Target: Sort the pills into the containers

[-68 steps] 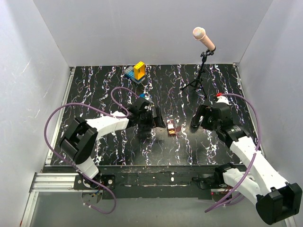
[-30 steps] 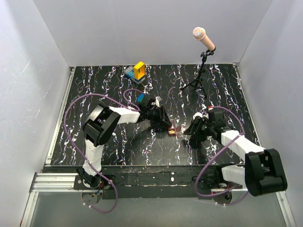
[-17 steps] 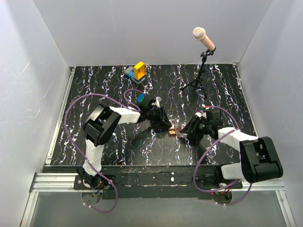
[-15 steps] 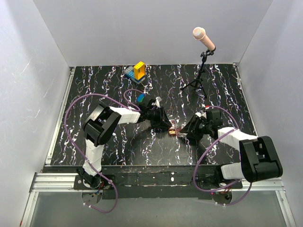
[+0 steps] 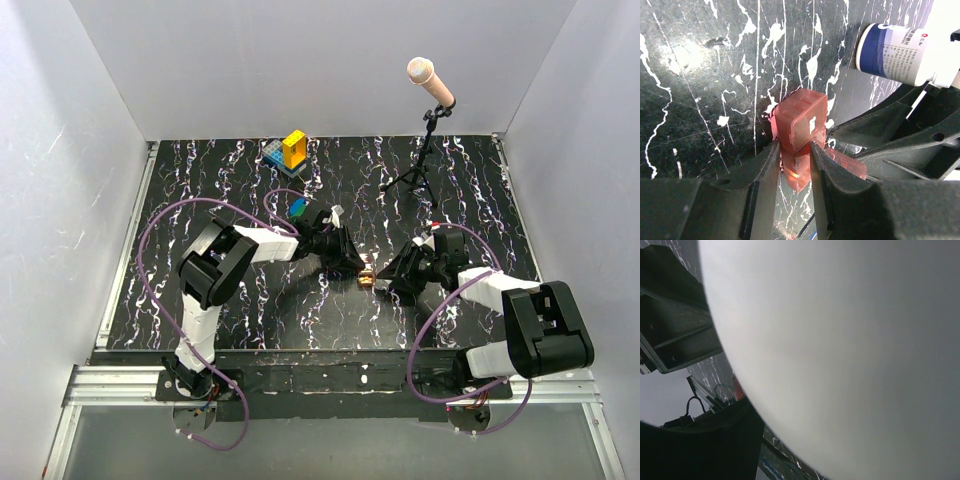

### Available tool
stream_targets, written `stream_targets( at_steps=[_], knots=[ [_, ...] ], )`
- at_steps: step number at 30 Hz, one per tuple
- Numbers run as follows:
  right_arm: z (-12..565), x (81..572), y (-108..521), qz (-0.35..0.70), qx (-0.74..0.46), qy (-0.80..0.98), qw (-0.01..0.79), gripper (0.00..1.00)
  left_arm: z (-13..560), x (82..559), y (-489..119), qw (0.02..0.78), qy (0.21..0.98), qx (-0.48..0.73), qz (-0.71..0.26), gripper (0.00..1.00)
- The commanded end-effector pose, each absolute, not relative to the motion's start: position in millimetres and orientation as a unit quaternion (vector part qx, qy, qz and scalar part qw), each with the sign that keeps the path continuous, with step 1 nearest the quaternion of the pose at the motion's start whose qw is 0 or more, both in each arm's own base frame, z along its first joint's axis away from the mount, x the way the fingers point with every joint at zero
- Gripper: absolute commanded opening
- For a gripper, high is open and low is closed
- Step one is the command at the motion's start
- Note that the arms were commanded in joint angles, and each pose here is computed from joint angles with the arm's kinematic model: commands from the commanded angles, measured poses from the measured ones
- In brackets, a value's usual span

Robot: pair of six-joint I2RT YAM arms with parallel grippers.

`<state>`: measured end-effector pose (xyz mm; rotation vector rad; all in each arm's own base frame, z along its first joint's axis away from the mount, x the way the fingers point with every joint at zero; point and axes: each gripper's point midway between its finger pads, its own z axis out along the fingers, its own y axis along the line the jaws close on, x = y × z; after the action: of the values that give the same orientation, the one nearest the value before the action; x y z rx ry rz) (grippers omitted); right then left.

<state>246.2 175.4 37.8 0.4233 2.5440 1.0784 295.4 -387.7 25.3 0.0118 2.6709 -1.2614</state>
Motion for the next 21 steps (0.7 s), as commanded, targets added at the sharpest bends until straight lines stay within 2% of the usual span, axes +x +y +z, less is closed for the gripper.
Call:
stream_targets(
  at_steps=[1,5,15,21],
  knots=[
    [50,256,188,0.406,0.131,0.886,0.184,0.59,-28,271,-369,0.056,0.936,-0.005,-0.347,0.24],
    [46,254,195,0.404,0.128,0.889,0.174,0.59,-29,271,-367,0.055,0.937,-0.007,-0.345,0.24],
    [37,255,206,0.405,0.128,0.892,0.155,0.47,-31,269,-368,0.051,0.937,-0.007,-0.345,0.21],
    [35,258,209,0.404,0.132,0.893,0.15,0.45,-33,267,-368,0.047,0.937,-0.006,-0.345,0.2]
  ],
)
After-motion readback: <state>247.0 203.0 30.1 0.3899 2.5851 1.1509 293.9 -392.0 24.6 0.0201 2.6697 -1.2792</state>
